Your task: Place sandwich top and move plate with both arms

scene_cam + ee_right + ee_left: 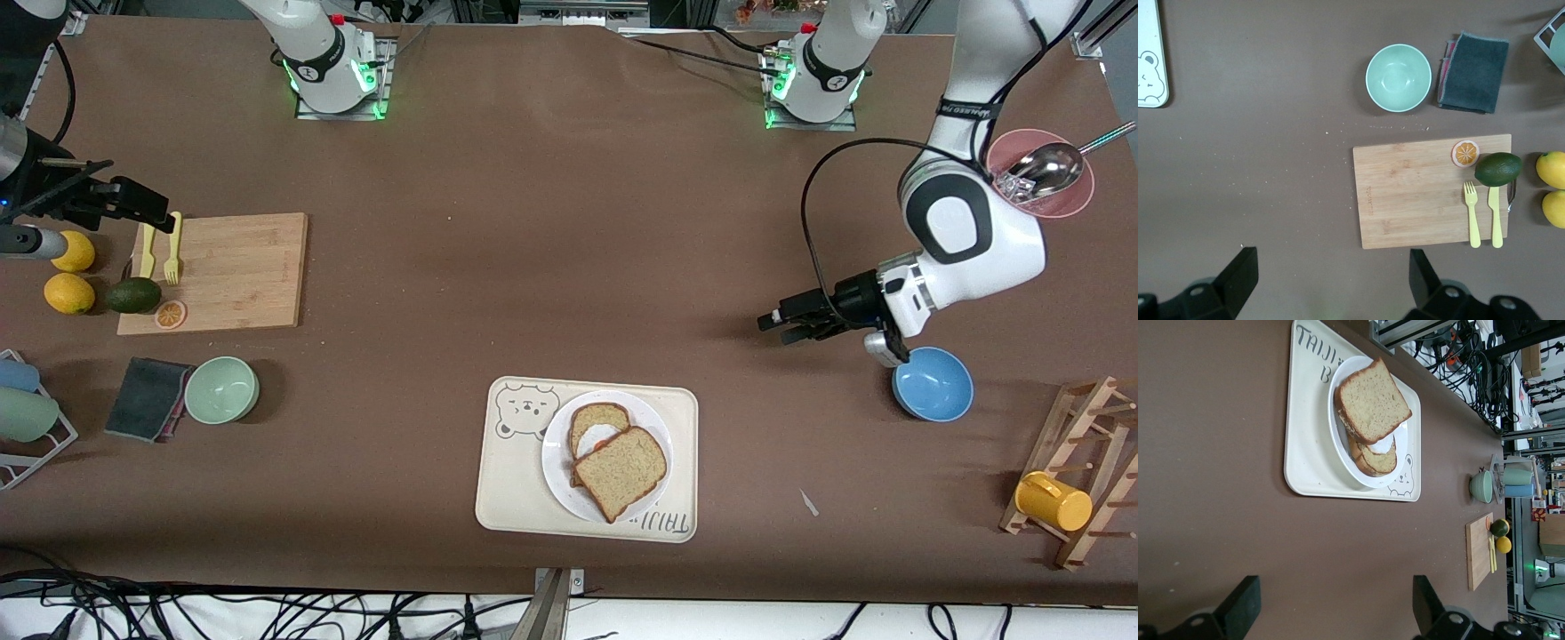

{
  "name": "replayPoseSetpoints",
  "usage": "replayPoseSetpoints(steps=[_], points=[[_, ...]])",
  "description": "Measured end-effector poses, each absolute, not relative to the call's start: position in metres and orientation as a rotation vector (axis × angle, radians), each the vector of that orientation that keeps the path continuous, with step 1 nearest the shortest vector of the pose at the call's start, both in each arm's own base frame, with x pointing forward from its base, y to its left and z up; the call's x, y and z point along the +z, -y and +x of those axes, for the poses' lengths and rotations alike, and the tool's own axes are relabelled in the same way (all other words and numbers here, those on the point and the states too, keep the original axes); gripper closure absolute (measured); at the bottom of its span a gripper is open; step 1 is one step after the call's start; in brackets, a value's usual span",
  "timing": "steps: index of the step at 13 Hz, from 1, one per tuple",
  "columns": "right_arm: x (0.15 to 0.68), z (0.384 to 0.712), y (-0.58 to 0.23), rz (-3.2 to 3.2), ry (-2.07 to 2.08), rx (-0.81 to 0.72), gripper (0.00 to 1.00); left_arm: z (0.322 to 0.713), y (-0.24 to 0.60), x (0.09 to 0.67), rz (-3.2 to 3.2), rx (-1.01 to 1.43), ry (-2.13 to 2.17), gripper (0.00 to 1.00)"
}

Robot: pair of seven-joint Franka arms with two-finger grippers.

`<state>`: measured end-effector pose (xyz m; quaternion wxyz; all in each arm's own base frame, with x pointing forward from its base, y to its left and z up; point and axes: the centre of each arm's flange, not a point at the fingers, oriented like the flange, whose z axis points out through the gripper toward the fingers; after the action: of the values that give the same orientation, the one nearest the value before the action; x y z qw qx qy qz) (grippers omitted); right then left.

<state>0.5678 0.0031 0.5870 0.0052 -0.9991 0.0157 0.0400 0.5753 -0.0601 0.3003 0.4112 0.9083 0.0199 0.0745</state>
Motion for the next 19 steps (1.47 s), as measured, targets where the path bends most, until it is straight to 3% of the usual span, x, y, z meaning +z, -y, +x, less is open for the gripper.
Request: replayPoseSetpoints(steps=[7,13,19], points=[[0.587,0.568,-0.003,-3.128,-0.049,0.125,0.00,0.559,0.005,0.438,2.668,0.288,0.545,0.00],[0.587,0.568,-0.003,-3.128,-0.050,0.125,0.00,0.560,-0.015,0.555,2.932,0.115,0.775,0.00],[0.587,0.568,-0.003,-3.128,-0.050,0.125,0.00,0.544,0.000,0.567,3.002,-0.123,0.570,0.00]])
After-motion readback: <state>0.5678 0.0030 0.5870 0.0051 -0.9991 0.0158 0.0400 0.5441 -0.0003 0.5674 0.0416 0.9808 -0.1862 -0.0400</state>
